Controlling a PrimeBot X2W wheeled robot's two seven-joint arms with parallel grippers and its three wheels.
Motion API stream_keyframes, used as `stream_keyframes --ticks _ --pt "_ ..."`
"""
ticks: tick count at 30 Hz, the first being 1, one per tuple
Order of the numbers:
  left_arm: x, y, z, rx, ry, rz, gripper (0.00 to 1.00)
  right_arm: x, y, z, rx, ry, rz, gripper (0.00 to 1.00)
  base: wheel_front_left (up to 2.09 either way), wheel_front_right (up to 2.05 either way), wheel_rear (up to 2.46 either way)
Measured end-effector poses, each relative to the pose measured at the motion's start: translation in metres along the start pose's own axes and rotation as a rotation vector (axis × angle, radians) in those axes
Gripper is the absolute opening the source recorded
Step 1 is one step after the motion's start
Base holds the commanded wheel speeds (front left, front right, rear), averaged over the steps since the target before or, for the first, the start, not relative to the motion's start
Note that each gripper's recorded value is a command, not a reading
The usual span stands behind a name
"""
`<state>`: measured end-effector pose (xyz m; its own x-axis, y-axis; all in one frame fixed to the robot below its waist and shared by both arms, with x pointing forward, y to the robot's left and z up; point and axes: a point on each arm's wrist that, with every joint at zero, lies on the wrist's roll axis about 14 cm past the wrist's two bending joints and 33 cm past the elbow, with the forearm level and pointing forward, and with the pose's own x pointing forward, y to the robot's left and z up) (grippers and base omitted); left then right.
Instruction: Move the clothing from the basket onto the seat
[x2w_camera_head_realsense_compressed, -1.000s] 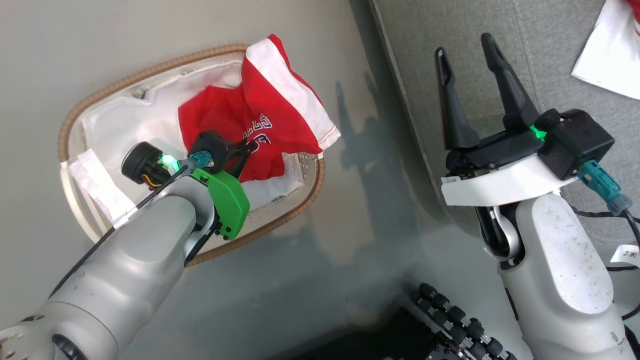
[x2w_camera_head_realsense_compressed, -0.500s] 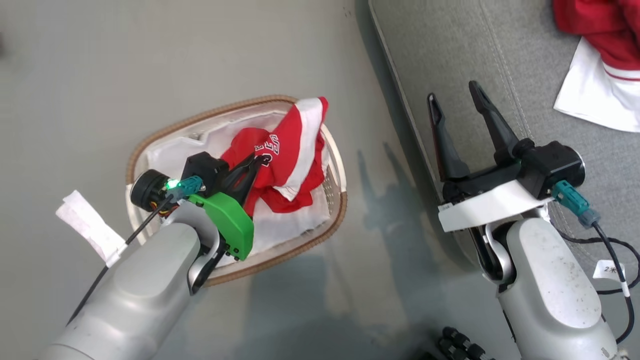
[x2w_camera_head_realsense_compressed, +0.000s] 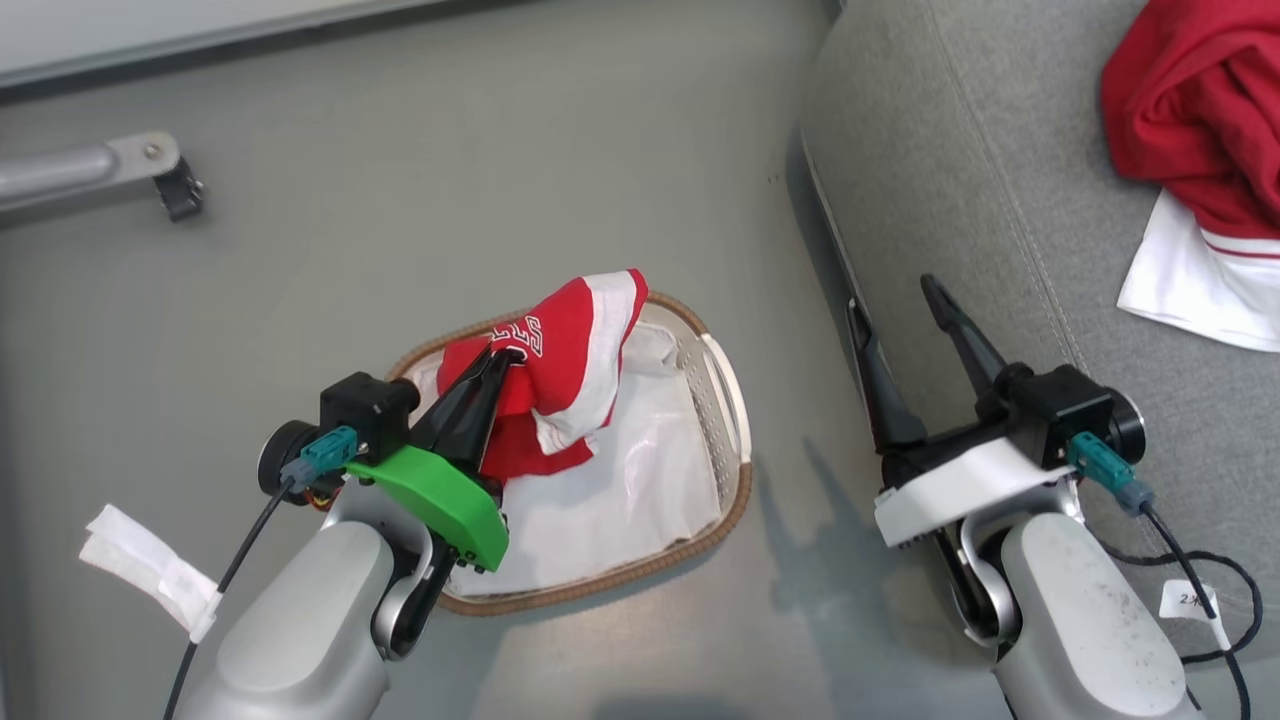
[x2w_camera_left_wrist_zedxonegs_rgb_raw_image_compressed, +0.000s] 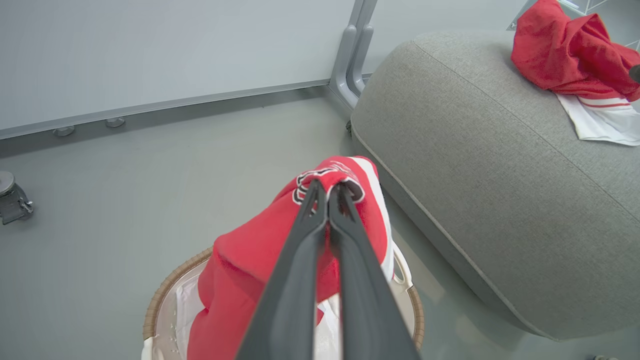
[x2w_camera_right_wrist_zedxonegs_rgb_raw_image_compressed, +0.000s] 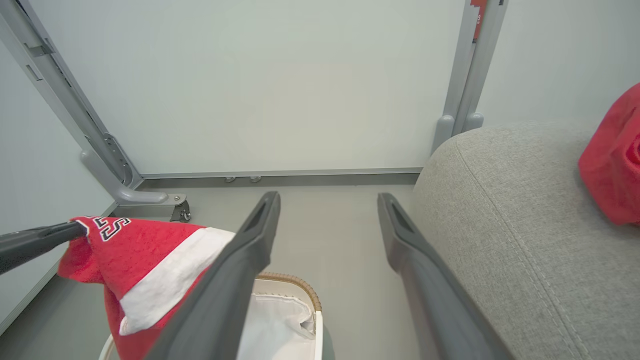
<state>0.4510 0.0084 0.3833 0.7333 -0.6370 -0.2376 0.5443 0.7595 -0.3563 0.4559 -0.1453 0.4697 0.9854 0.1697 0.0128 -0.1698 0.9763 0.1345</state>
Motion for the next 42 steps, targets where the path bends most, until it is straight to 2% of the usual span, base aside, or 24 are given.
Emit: stream_keyframes --ticks 14,25,34,37,42 --pt "-0.051 -0.016 0.104 0.036 -0.323 0.057 0.0 -0.029 0.033 0.021 0.025 -0.036 0.064 1.0 0.0 0.0 0.0" --pt "-0.087 -0.051 0.191 0.117 -0.589 -0.007 0.0 -0.043 0.044 0.026 0.044 -0.046 0.084 1.0 0.0 0.0 0.0" --pt "-0.107 -0.083 0.225 0.157 -0.705 -0.075 0.0 -0.051 0.054 0.033 0.05 -0.063 0.106 1.0 0.0 0.0 0.0" --pt "-0.112 -0.091 0.229 0.161 -0.726 -0.092 0.0 -0.052 0.068 0.04 0.059 -0.084 0.149 1.0 0.0 0.0 0.0" --pt "-0.118 -0.101 0.233 0.165 -0.746 -0.109 0.0 -0.055 0.123 0.054 0.097 -0.12 0.315 1.0 0.0 0.0 0.0"
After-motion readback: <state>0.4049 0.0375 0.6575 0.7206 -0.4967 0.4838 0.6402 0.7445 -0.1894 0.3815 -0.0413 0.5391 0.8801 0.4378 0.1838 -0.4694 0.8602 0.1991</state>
